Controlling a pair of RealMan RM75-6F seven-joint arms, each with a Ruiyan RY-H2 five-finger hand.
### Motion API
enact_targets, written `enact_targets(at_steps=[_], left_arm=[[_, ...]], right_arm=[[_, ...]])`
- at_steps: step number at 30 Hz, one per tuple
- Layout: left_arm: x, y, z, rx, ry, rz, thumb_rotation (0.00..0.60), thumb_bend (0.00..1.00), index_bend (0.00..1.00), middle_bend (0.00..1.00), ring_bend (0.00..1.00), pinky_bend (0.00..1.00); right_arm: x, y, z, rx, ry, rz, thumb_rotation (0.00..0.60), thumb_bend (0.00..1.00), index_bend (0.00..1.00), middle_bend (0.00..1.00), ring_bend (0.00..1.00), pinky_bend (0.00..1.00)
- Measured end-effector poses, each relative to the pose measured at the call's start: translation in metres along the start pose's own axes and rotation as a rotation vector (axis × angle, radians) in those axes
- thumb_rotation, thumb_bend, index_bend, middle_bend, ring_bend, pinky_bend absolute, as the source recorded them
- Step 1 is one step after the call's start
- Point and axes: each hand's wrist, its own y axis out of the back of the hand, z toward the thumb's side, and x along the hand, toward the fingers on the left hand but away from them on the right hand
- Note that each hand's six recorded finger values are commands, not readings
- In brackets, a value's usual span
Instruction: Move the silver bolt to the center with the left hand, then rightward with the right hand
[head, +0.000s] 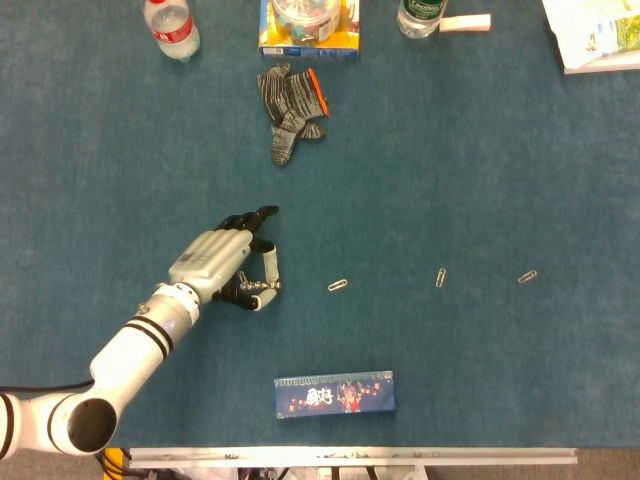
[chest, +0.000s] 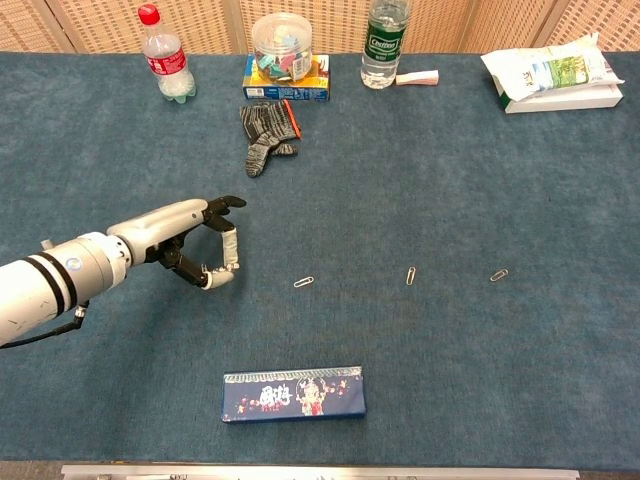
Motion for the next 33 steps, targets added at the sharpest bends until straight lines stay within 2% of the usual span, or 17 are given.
enact_targets(at_steps=[16, 33], left_arm=[[0.005, -0.002, 0.001, -0.001, 0.001, 0.002, 0.6, 0.33, 0.59, 0.0, 0.0, 0.0], [0.014, 0.021, 0.025, 0.031, -0.037, 0.019, 0.6, 0.33, 0.59, 0.0, 0.0, 0.0]], right_arm=[[0.001, 0.0, -0.001, -0.005, 0.001, -0.003, 0.6, 0.29, 0.62, 0.46, 0.32, 0.49], [0.004, 0.013, -0.012, -0.006, -0.025, -0.036, 0.6, 0.29, 0.62, 0.46, 0.32, 0.49]])
